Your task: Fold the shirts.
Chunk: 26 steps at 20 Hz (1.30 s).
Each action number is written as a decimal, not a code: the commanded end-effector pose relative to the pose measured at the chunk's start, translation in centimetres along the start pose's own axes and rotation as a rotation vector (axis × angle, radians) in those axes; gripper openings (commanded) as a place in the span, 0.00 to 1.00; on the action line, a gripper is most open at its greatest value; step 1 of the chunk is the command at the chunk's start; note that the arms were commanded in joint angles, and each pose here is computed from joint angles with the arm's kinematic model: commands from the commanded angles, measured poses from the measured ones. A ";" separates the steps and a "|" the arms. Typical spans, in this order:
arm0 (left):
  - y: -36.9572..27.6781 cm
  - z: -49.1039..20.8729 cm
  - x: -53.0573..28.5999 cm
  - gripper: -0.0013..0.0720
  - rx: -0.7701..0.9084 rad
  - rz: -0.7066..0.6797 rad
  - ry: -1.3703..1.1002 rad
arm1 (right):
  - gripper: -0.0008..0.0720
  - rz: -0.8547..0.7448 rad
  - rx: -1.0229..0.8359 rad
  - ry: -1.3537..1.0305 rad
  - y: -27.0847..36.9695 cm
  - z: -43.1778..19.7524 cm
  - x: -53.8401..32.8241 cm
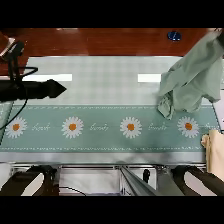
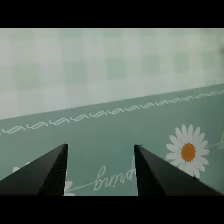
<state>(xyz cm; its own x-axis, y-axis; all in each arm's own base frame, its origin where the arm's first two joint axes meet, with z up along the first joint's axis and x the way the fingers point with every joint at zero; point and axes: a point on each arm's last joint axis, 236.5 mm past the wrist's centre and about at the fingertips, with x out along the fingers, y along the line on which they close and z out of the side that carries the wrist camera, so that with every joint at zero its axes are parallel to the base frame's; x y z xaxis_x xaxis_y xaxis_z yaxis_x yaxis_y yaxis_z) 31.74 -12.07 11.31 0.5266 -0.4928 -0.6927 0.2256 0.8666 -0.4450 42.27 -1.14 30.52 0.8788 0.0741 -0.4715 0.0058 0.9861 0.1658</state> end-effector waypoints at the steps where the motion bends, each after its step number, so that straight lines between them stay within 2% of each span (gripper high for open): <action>1: -1.6 -3.0 -2.0 0.71 0.023 -0.037 -0.080 | 0.04 0.150 -0.095 -0.265 7.4 7.6 -9.4; 5: -1.8 -4.7 -3.0 0.71 0.041 -0.037 -0.121 | 0.04 0.306 -0.150 -0.364 13.4 9.6 -14.2; 10: 1.1 -1.7 -3.7 0.71 0.104 0.096 -0.252 | 0.04 0.559 -0.215 -0.213 22.0 4.7 -14.5; 15: 1.5 0.1 -4.3 0.71 0.127 0.122 -0.329 | 0.04 0.699 -0.287 0.155 31.2 -7.0 -7.3; 22: 2.2 -1.9 -3.7 0.71 0.147 0.145 -0.238 | 0.05 0.578 -0.227 0.635 35.5 -27.4 6.1; 23: 2.4 -2.4 -3.6 0.71 0.155 0.156 -0.218 | 0.29 0.560 -0.236 0.708 35.3 -29.8 6.9; 24: 2.7 -2.7 -3.6 0.71 0.161 0.166 -0.201 | 0.58 0.549 -0.240 0.771 35.0 -31.6 7.1; 26: 2.7 -3.8 -3.4 0.71 0.136 0.159 -0.156 | 0.58 0.518 -0.269 0.804 33.4 -31.9 7.2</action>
<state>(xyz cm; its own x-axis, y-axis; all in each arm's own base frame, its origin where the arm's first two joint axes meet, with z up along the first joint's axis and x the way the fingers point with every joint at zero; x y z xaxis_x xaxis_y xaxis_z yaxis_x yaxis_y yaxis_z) 28.45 -8.45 11.43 0.7240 -0.3434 -0.5983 0.2402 0.9385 -0.2481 34.68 37.67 9.09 0.2493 0.5502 -0.7969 -0.5146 0.7724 0.3722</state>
